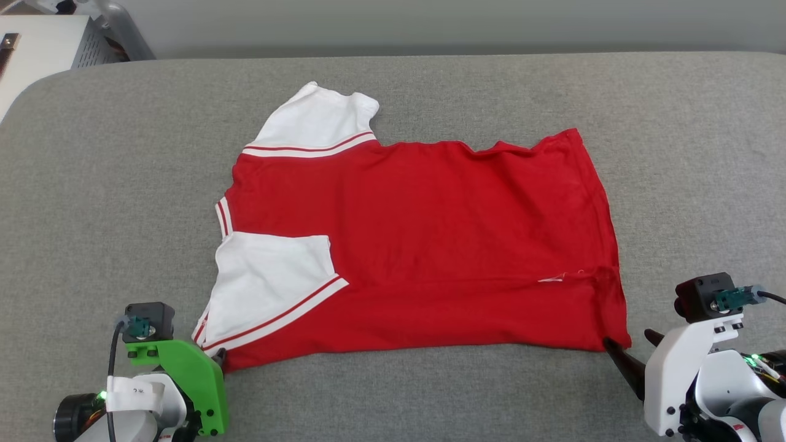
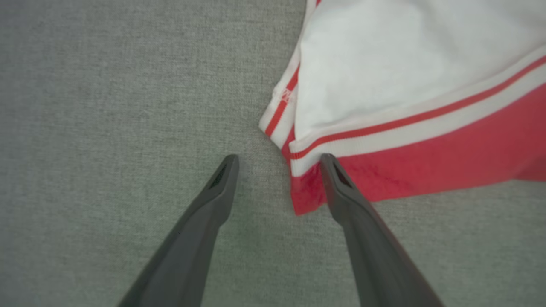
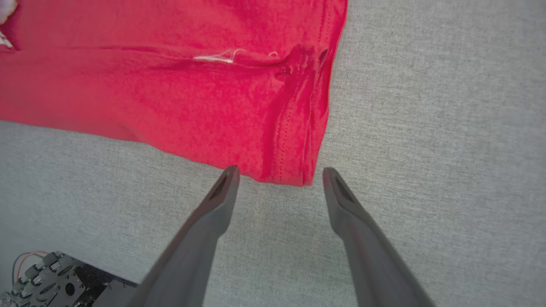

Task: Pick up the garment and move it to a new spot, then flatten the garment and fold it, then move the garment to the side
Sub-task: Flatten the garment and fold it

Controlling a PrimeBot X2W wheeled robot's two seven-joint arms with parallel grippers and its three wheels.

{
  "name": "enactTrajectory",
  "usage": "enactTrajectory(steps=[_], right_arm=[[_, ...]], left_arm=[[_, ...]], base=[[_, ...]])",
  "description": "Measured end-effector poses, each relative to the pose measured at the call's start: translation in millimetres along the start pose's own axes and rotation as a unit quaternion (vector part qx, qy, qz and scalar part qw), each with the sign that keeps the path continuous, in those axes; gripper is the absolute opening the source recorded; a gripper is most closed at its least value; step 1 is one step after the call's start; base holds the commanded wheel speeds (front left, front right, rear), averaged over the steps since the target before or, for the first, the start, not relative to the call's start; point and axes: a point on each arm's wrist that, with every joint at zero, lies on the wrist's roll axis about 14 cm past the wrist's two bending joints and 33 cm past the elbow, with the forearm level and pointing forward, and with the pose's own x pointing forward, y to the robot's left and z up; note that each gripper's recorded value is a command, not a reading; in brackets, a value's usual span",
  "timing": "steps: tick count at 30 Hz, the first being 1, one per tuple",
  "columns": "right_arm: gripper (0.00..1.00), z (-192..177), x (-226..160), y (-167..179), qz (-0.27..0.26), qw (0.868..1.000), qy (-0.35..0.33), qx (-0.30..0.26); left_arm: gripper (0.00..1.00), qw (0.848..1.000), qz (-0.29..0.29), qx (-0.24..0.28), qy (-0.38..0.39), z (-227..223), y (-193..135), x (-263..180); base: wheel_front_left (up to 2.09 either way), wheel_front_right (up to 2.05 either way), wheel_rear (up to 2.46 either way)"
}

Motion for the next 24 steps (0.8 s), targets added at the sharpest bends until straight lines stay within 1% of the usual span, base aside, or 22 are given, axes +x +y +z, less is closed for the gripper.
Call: enactTrajectory(steps=[6, 8, 11, 13, 17, 24], right_arm=[[1.0, -5.0, 3.3, -3.5, -0.004, 1.0, 0.009, 0.006], [1.0, -3.9, 3.5, -4.7, -0.006, 1.0, 0.006, 0.007], [1.0, 3.5, 2.9, -8.4, -0.014, 1.0, -0.009, 0.003], [1.0, 3.8, 2.4, -9.7, -0.017, 1.0, -0.01, 0.002], [1.0, 0.0, 3.7, -11.7, -0.024, 1.0, -0.001, -0.008], [1.0, -8.0, 16.6, -8.5, -0.021, 1.0, 0.02, -0.002]], left_arm=[[1.0, 0.999, -0.005, 0.012, 0.03, -7.8, -0.2, 11.1], [0.0, 0.999, -0.014, 0.012, 0.035, -8.7, -2.4, 12.3], [0.0, 0.999, -0.034, 0.005, 0.029, -6.7, -12.3, 11.2], [0.0, 0.999, -0.037, 0.002, 0.019, -3.7, -13.4, 8.9], [0.0, 0.999, -0.043, -0.006, -0.01, 6.0, -16.5, -0.1], [0.0, 0.997, -0.051, -0.012, -0.062, 29.8, -17.3, -20.0]], base=[[0.0, 0.0, 0.0], [0.0, 0.0, 0.0], [0.0, 0.0, 0.0], [0.0, 0.0, 0.0], [0.0, 0.0, 0.0], [0.0, 0.0, 0.0]])
